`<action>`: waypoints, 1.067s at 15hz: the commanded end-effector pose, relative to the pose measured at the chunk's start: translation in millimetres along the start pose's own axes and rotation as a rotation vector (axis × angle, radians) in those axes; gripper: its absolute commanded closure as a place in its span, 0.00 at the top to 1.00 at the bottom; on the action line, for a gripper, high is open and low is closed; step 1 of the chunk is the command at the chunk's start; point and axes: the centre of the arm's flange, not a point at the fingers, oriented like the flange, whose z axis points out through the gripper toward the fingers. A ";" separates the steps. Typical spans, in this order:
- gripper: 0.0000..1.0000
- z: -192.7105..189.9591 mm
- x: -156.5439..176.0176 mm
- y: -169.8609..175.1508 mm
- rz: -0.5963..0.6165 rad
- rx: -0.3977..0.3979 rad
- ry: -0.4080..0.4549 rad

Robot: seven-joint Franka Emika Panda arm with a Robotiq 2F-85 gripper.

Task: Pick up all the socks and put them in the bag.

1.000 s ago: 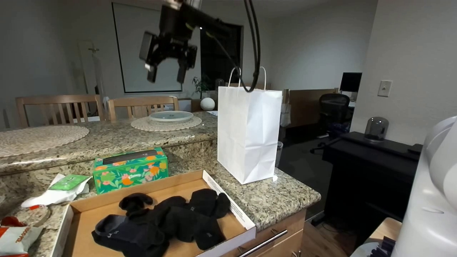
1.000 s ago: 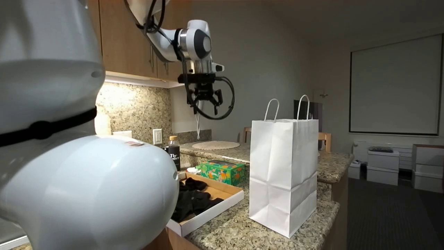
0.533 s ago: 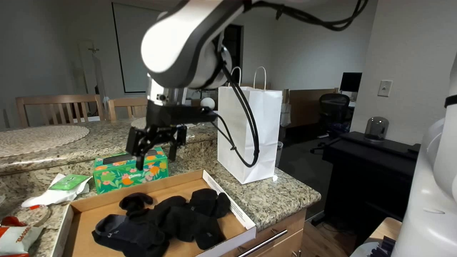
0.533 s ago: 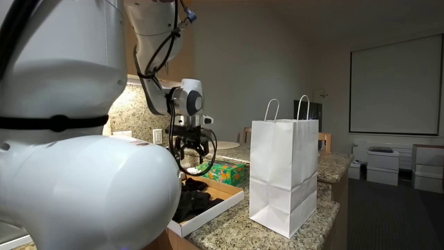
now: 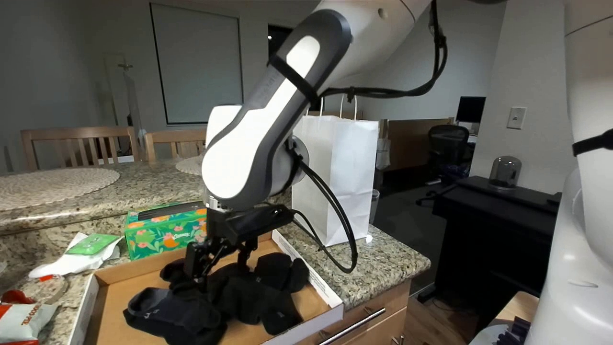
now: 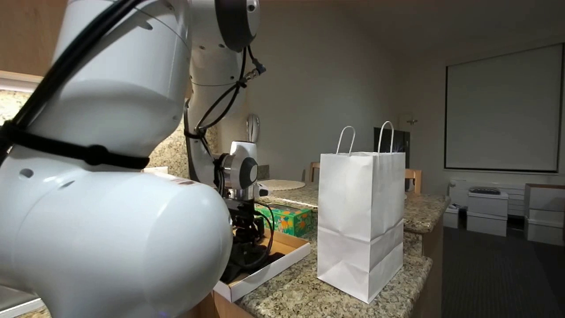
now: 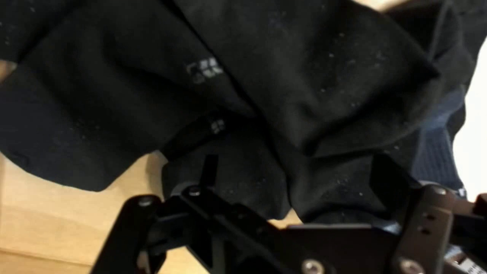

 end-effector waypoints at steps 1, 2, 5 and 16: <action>1.00 19.0 -8.8 6.1 -0.029 -0.061 -0.054; 1.00 25.3 -10.6 7.0 -0.040 -0.074 -0.069; 1.00 45.4 -16.5 5.0 -0.071 -0.076 -0.115; 0.21 38.7 -6.9 22.5 0.035 -0.174 -0.069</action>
